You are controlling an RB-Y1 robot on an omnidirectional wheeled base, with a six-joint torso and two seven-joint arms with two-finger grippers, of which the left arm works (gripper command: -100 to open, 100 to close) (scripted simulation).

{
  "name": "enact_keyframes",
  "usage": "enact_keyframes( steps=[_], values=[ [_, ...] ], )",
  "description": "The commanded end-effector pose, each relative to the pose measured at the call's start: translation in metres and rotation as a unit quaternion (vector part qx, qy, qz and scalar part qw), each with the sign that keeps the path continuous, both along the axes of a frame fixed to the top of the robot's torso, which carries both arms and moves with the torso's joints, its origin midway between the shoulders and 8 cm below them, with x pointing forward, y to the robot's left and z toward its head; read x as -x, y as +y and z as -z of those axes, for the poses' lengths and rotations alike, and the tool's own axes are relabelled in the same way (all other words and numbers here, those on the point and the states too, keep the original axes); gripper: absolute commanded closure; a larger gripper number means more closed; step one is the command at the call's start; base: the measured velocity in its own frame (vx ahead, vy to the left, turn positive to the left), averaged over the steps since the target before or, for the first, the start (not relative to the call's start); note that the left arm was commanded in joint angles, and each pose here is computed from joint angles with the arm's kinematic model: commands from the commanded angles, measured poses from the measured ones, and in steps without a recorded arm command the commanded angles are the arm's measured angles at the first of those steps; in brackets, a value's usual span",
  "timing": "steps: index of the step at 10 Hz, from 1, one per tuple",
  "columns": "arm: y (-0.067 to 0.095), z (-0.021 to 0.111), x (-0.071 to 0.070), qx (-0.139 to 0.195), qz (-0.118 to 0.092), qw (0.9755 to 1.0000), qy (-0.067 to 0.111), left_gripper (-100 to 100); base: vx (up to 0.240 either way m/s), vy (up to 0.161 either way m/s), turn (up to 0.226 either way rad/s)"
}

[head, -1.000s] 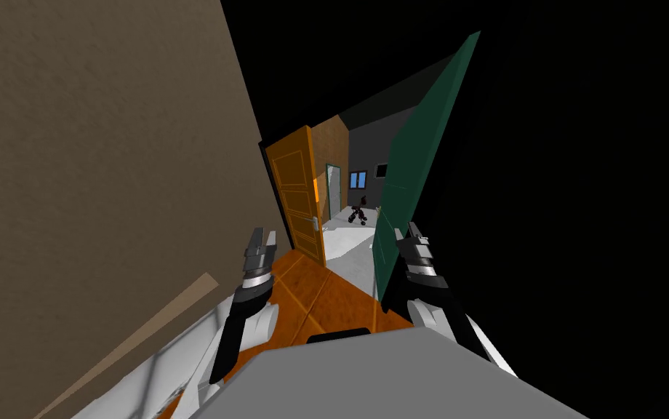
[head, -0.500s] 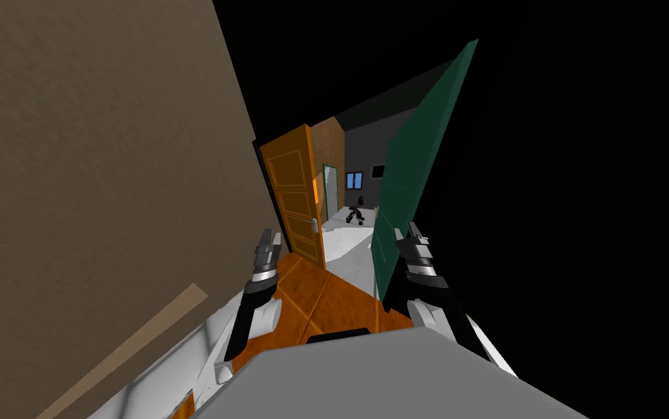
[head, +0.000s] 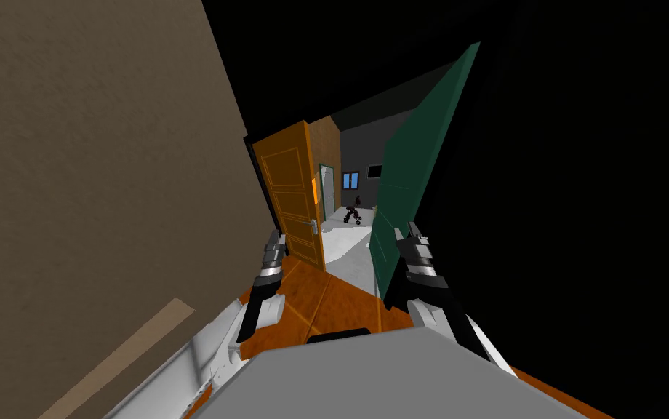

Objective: Push the door open

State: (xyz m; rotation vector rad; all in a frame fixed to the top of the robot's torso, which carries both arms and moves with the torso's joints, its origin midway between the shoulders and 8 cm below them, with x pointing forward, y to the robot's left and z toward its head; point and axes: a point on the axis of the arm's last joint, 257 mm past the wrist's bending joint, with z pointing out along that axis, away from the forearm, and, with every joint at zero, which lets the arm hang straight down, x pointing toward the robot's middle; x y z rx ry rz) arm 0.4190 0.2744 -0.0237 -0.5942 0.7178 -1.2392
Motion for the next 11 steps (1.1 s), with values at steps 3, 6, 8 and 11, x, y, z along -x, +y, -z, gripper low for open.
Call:
enact_keyframes(
  steps=[3,6,8,11],
  values=[
    [0.001,0.025,-0.024,0.005,0.002,0.9995,0.031,-100,0.057,0.114,-0.133],
    [0.003,0.046,-0.044,0.009,0.004,0.9984,0.056,-100,0.050,0.108,-0.124],
    [0.004,0.062,-0.058,0.013,0.005,0.9971,0.075,-100,0.045,0.136,-0.133],
    [0.005,0.083,-0.077,0.019,0.006,0.9946,0.101,-100,0.035,0.112,-0.131]
  ],
)
